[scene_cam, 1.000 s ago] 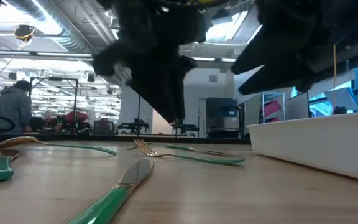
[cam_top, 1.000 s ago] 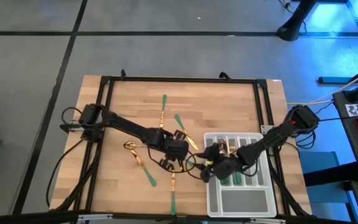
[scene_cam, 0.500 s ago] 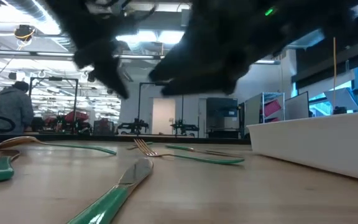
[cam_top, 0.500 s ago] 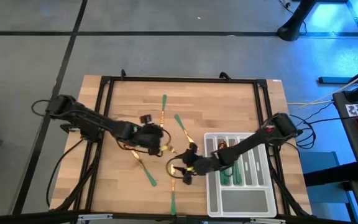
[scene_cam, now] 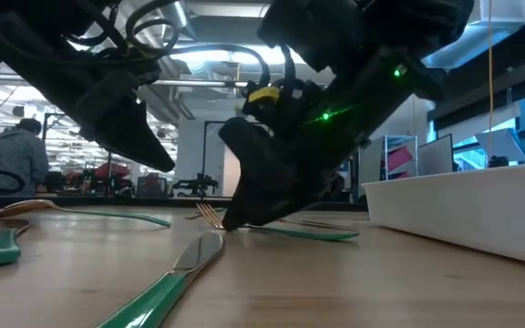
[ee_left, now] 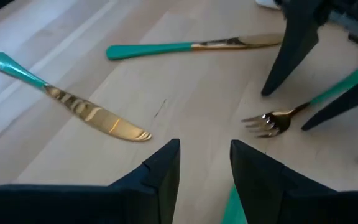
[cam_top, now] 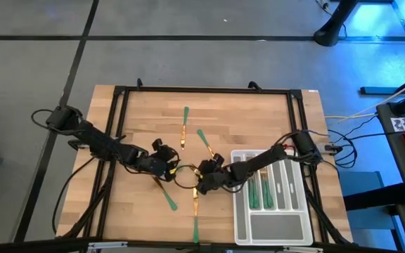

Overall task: Sort silverware
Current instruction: Put the green fork into the silverware rack

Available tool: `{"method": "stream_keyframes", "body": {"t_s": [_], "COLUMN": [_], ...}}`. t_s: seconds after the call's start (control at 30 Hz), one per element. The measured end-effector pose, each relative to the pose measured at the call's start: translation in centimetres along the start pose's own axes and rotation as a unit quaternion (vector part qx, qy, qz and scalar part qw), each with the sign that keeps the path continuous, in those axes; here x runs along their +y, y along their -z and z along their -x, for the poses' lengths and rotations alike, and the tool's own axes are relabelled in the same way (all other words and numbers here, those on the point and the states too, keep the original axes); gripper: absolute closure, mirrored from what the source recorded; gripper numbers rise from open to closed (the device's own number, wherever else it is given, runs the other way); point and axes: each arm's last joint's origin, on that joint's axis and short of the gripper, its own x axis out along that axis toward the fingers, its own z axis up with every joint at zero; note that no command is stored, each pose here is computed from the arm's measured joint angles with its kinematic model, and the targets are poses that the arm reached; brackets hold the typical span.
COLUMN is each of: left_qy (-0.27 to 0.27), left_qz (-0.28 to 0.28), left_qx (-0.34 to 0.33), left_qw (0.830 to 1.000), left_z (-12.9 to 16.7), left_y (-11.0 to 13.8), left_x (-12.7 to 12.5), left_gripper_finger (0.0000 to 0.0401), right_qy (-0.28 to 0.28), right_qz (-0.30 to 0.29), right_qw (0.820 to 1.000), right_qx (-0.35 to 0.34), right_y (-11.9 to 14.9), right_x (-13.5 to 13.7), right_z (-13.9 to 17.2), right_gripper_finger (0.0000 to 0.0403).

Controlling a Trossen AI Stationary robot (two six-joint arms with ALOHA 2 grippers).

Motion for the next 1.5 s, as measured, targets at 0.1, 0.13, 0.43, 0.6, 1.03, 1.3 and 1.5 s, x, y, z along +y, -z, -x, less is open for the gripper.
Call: {"method": "stream_keyframes", "body": {"t_s": [0.1, 0.13, 0.43, 0.6, 1.03, 1.3, 1.5], "left_qy": [0.000, 0.001, 0.002, 0.004, 0.026, 0.018, -0.002], "left_qz": [-0.006, -0.007, -0.020, -0.023, -0.039, -0.048, -0.045], "left_qx": [-0.001, -0.002, -0.004, -0.004, -0.005, -0.012, -0.022], "left_qw": [1.000, 1.000, 1.000, 1.000, 0.999, 0.999, 0.999], "left_z": [0.0, 0.0, 0.0, 0.1, 0.9, 0.9, 0.8], "left_y": [0.0, 0.0, -0.1, 0.0, 0.5, 0.5, 0.4], "left_x": [0.0, 0.0, -0.1, -0.2, -1.1, -1.1, -0.9], "left_gripper_finger": [0.0269, 0.0269, 0.0269, 0.0269, 0.0269, 0.0269, 0.0269], "right_qy": [0.001, -0.001, 0.005, 0.004, 0.068, 0.268, 0.295], "right_qz": [0.000, 0.000, -0.026, -0.052, -0.174, -0.286, -0.326], "right_qw": [1.000, 1.000, 0.998, 0.999, 0.982, 0.915, 0.889], "right_qx": [0.002, 0.005, 0.055, 0.014, 0.007, 0.100, 0.128], "right_y": [0.1, 0.2, 1.0, 0.4, -0.5, 6.0, 8.5], "right_x": [-0.1, -0.1, -0.5, 0.4, 0.4, -2.0, -3.0], "right_z": [-0.4, -0.5, -0.5, 1.2, 15.3, 22.7, 23.0], "right_gripper_finger": [0.0224, 0.0240, 0.0392, 0.0391, 0.0398, 0.0400, 0.0401]}}
